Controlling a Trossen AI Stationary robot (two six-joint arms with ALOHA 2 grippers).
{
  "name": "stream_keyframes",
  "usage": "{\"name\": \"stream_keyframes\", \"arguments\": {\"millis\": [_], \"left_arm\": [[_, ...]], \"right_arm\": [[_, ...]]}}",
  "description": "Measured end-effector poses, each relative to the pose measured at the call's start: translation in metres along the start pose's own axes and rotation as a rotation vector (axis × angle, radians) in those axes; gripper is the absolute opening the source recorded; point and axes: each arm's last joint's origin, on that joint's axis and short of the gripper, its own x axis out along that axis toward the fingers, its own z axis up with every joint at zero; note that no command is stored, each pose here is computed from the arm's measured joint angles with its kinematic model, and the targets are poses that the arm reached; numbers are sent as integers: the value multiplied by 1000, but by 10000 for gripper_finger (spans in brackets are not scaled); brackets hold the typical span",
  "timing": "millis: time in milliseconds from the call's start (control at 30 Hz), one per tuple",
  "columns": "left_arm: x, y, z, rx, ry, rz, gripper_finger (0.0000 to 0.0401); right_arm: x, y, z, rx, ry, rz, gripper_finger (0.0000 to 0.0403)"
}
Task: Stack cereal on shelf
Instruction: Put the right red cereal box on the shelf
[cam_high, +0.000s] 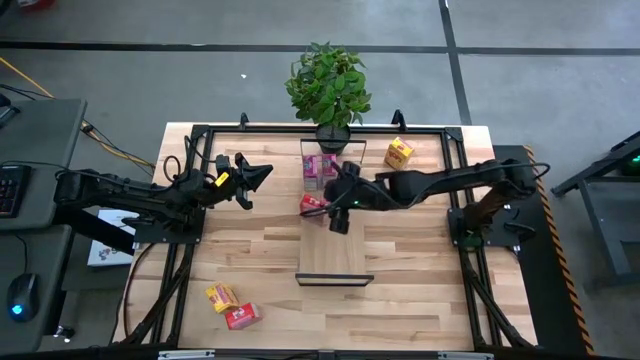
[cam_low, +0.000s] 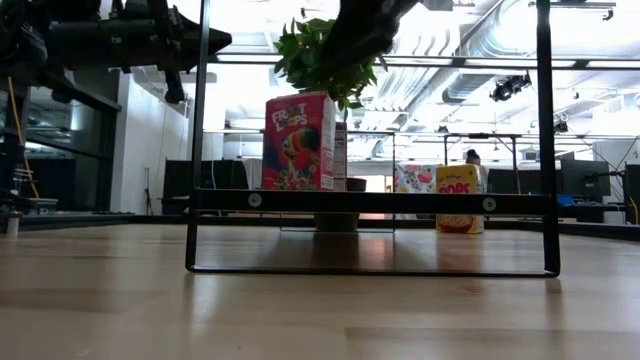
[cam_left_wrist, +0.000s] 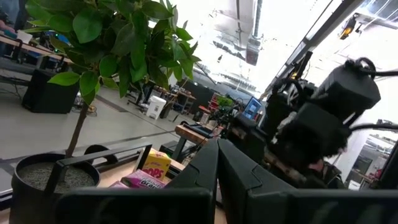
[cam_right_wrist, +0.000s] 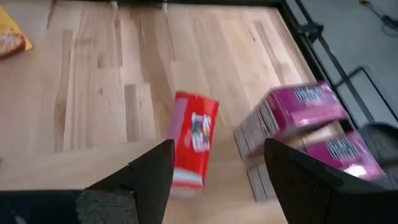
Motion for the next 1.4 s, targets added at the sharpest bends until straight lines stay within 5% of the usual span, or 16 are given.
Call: {"name": "stream_keyframes", "arguments": {"millis": [133,333,400,567,733,967,1400], "left_arm": [[0,0,0,0,1,1,0],[0,0,0,1,4,1,0],[0,0,0,1,5,2,0],[0,0,0,1,2,1,0],[0,1,0,11,-4,16,0],[0,1,-1,38,4,28,0],[0,2,-1,33,8,36,0]], "right_arm": [[-14,18,-18,-50,47,6,209],[-29,40,-73,-25,91,-69,39],[-25,43,-93,33,51,-41,15],[-2,38,-120,171,-157,128,10],[18,27,-115,216,-317,207,4],[46,37,-99,163,-279,268,1],[62,36,-95,141,-207,132,0]]}}
